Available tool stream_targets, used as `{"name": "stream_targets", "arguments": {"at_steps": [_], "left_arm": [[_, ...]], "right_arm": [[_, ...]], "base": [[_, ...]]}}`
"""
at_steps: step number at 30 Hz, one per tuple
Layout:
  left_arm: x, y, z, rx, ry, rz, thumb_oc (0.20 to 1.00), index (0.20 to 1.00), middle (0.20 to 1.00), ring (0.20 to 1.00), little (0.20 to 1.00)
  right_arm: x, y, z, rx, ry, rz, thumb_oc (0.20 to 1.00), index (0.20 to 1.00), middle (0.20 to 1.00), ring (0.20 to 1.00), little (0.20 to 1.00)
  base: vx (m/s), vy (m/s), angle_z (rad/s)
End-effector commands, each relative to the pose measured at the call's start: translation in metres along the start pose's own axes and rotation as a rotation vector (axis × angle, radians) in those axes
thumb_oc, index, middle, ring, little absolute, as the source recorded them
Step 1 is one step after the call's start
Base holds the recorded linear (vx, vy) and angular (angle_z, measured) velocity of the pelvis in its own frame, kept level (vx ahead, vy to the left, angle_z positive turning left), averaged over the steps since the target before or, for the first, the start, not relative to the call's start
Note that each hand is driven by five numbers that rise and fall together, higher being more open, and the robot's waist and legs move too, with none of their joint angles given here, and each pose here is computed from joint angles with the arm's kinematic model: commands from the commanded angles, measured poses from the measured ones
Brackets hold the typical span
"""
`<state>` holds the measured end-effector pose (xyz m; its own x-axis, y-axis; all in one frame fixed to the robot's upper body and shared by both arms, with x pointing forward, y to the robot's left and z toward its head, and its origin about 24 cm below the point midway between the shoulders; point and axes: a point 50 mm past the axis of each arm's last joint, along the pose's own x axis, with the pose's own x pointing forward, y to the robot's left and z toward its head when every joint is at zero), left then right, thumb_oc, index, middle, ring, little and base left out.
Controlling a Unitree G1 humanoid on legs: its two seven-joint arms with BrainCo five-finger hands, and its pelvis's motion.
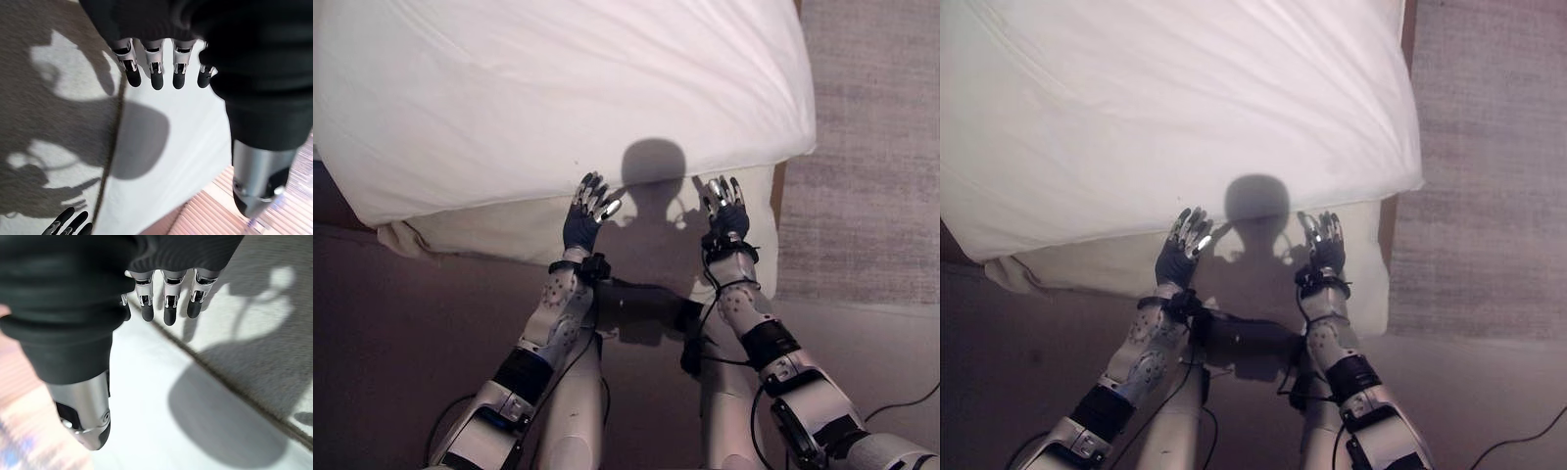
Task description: Make the bed
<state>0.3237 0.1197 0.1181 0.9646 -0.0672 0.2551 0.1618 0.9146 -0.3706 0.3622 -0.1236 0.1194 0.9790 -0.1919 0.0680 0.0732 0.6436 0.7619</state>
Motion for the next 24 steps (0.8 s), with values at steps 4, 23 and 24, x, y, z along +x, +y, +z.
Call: {"name": "stream_targets", "arguments": {"at_steps": [4, 23, 24], "left_arm": [[-0.003, -0.029, 0.022, -0.098, -0.108, -0.098, 1.0, 1.0, 1.0, 1.0, 1.0], [-0.018, -0.048, 0.03, -0.043, -0.14, -0.342, 1.0, 1.0, 1.0, 1.0, 1.0], [-0.018, -0.047, 0.03, -0.026, -0.141, -0.354, 1.0, 1.0, 1.0, 1.0, 1.0]], "right_arm": [[-0.003, 0.014, 0.022, 0.278, -0.142, -0.014, 1.0, 1.0, 1.0, 1.0, 1.0], [0.046, 0.028, 0.086, 0.329, -0.236, 0.113, 1.0, 1.0, 1.0, 1.0, 1.0], [0.05, 0.031, 0.096, 0.312, -0.251, 0.121, 1.0, 1.0, 1.0, 1.0, 1.0]], "base": [[0.0, -0.002, 0.02], [0.02, -0.012, 0.01], [0.03, -0.018, 0.05]]}}
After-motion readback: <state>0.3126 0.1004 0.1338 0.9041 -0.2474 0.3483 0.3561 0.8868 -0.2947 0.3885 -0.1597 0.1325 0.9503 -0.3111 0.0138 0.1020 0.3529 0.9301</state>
